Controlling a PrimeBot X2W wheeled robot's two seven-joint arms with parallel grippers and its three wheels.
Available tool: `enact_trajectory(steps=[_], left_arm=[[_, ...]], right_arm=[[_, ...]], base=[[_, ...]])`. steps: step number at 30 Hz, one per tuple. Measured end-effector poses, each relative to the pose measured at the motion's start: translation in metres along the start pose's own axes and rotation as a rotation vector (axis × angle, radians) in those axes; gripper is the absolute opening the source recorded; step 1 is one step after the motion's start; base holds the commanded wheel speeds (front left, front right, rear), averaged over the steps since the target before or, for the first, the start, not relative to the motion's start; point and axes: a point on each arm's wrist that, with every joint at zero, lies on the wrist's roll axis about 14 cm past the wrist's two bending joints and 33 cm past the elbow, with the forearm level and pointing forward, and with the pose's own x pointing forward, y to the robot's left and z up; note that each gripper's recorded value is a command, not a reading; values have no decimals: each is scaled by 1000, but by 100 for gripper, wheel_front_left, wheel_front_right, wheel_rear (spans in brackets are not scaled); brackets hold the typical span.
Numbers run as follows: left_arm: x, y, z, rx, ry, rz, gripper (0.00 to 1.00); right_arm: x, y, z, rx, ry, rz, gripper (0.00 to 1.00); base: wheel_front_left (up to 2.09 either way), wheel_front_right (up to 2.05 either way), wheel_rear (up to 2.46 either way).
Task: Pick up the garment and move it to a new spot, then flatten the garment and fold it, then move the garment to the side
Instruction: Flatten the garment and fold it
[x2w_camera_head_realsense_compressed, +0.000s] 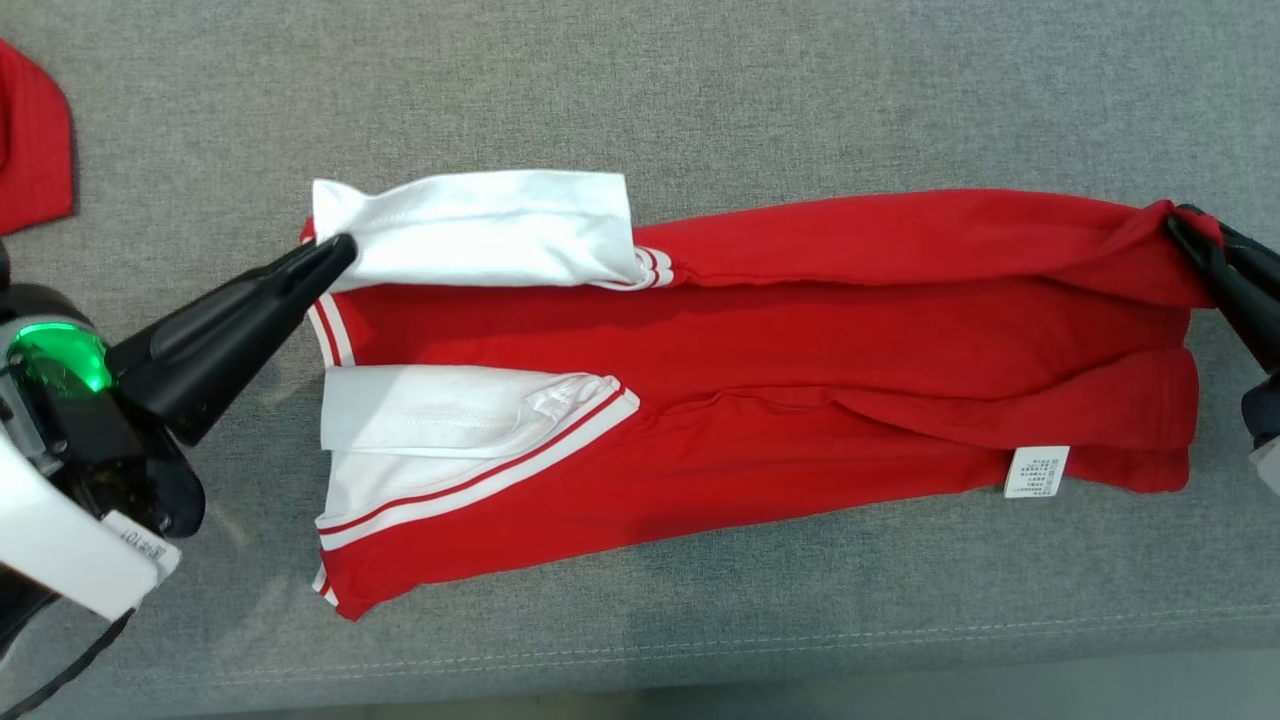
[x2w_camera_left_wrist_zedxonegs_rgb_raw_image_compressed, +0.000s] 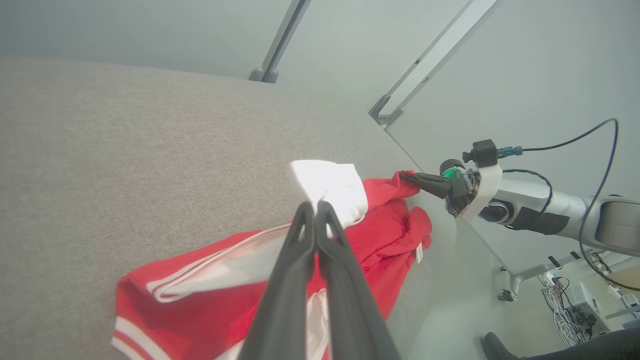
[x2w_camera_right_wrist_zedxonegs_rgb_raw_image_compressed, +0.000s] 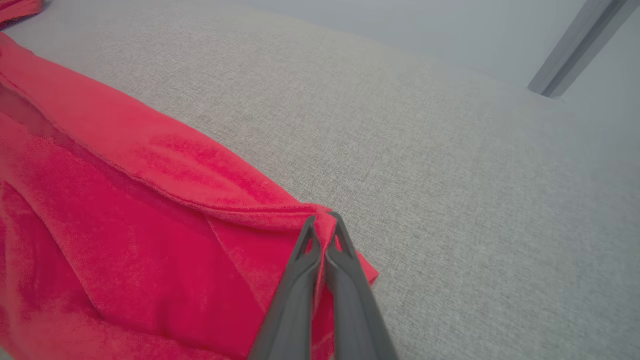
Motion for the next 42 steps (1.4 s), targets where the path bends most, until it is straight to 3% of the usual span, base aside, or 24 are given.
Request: enact_trajectory(steps=[14, 15, 16, 17, 18, 24, 26, 28, 32, 36, 42], left_arm=[[-34, -10, -41, -196, -50, 60, 0], [-34, -9, -45, -211, -45, 66, 11], [-35, -8, -50, -227, -37, 74, 42], [-36, -6, -57, -246, -26, 86, 85], [-37, -4, -62, -260, -19, 100, 100], [-43, 12, -66, -266, -74, 180, 100], [-50, 20, -66, -228, -93, 237, 100], [-61, 35, -59, -128, -125, 341, 100], [-75, 49, -41, 45, -181, 490, 100], [-83, 49, -14, 155, -304, 605, 100], [-110, 44, -5, 167, -462, 788, 100]], right_arm=[[-25, 31, -19, 49, 29, 59, 0], [-26, 33, -20, 56, 32, 61, 25], [-27, 35, -23, 62, 36, 62, 50], [-28, 37, -25, 69, 40, 63, 100], [-30, 39, -27, 75, 45, 64, 100], [-40, 42, -27, 122, 20, 26, 100], [-44, 38, -22, 155, -17, -16, 100], [-52, 18, -12, 249, -109, -139, 100], [-80, -15, -22, 287, -151, -336, 100], [-86, -11, -24, 313, -192, -399, 100], [-93, -12, -18, 320, -247, -471, 100]], base=[[0, 0, 0], [0, 0, 0], [0, 0, 0], [0, 0, 0], [0, 0, 0], [0, 0, 0], [0, 0, 0], [0, 0, 0], [0, 0, 0], [0, 0, 0], [0, 0, 0]])
